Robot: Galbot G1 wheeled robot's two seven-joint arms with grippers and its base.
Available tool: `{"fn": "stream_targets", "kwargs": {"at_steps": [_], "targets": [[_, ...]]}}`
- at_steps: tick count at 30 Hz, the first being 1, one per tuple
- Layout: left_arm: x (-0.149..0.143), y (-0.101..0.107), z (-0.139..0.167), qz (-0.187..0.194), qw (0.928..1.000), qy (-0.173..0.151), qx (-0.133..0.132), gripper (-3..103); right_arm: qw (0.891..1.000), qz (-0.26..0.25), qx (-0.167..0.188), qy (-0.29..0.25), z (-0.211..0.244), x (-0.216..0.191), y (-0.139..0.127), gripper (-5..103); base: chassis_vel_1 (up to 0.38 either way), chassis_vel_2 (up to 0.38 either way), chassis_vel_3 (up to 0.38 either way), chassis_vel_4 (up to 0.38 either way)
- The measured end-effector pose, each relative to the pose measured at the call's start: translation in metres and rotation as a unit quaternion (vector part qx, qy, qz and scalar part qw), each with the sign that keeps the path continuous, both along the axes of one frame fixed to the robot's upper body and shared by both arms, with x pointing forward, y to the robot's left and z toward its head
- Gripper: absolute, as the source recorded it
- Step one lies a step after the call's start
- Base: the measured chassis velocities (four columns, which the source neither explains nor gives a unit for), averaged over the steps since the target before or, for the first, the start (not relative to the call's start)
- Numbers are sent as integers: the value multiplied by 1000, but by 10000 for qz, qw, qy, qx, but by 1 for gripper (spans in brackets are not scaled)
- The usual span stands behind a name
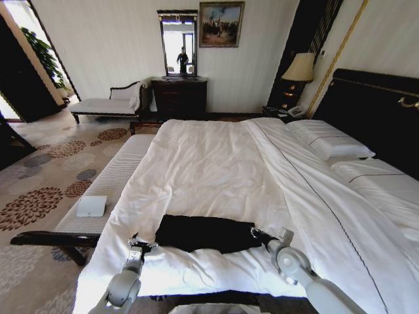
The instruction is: Fold the clothes on the bed.
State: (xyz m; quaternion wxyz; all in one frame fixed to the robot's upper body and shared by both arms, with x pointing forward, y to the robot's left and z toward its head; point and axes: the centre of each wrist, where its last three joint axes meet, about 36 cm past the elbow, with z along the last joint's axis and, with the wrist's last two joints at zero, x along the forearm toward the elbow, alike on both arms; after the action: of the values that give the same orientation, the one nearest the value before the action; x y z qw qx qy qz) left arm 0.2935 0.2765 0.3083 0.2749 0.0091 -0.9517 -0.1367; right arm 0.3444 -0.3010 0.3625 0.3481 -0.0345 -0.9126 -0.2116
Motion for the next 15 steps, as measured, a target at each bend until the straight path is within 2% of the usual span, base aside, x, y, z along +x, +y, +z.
{"fn": "stream_targets", "kwargs": {"at_steps": [3,5,15], "targets": [[0,0,1,0,10000,-10,5,100,10000,4,13,-33,0,0,0,12,0,0,0,0],[0,0,1,-1,10000,-15,9,100,9999,18,40,-91,0,0,0,3,0,0,0,0],[-2,0,0,14,10000,-25,15,100,9983,1,194,-549,1,12,-9,0,0,0,0,0]]}}
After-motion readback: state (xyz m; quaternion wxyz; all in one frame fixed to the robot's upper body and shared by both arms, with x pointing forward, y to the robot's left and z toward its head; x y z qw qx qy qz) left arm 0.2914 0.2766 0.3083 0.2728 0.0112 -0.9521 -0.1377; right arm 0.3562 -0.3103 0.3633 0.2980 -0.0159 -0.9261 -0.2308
